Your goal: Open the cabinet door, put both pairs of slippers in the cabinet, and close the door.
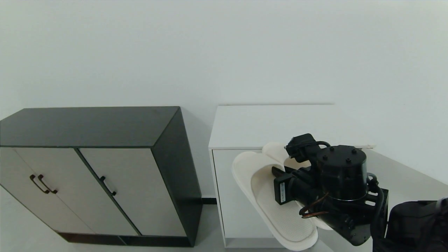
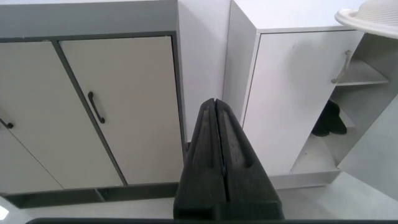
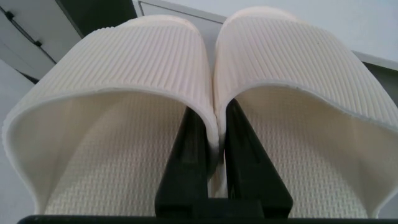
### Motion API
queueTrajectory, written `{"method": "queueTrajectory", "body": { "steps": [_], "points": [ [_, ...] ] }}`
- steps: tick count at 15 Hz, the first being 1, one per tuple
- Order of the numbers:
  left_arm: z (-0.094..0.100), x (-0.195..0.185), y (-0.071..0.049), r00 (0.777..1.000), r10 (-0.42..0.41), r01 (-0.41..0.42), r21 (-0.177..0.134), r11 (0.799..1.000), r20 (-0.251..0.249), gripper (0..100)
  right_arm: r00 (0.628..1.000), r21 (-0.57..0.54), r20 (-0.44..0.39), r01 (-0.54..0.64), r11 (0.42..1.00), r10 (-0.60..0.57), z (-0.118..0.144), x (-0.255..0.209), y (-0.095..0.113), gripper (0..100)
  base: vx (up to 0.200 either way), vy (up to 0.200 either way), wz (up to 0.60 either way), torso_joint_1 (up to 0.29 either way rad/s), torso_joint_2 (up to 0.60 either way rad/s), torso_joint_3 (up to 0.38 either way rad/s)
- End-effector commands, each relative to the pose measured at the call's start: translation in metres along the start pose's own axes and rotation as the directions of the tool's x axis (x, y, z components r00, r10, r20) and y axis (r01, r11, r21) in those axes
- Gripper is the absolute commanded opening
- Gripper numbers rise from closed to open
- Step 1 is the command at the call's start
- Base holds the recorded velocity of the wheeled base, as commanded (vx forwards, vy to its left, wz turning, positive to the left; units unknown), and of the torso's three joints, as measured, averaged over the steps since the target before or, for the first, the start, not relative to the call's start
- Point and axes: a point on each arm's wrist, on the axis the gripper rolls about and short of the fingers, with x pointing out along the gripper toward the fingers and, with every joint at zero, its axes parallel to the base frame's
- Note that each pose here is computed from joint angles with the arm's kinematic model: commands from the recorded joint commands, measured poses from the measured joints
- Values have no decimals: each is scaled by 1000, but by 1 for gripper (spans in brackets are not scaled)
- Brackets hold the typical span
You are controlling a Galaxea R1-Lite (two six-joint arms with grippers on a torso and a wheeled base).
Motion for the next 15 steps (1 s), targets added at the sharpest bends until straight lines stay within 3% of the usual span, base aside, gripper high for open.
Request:
{"method": "queueTrajectory", "body": {
  "steps": [1,2,15],
  "points": [
    [0,0,0,1000,0,0,0,1000,-1,0,1000,-1,-6,6,1000,-6,-2,2,-1,0,0,0,0,0,0,0],
    [0,0,0,1000,0,0,0,1000,-1,0,1000,-4,-13,8,1000,-8,-4,4,-1,0,0,0,0,0,0,0],
    [0,0,0,1000,0,0,0,1000,-1,0,1000,-2,-8,16,1000,-17,-6,7,-2,0,0,-200,0,2,2,1]
  ]
}}
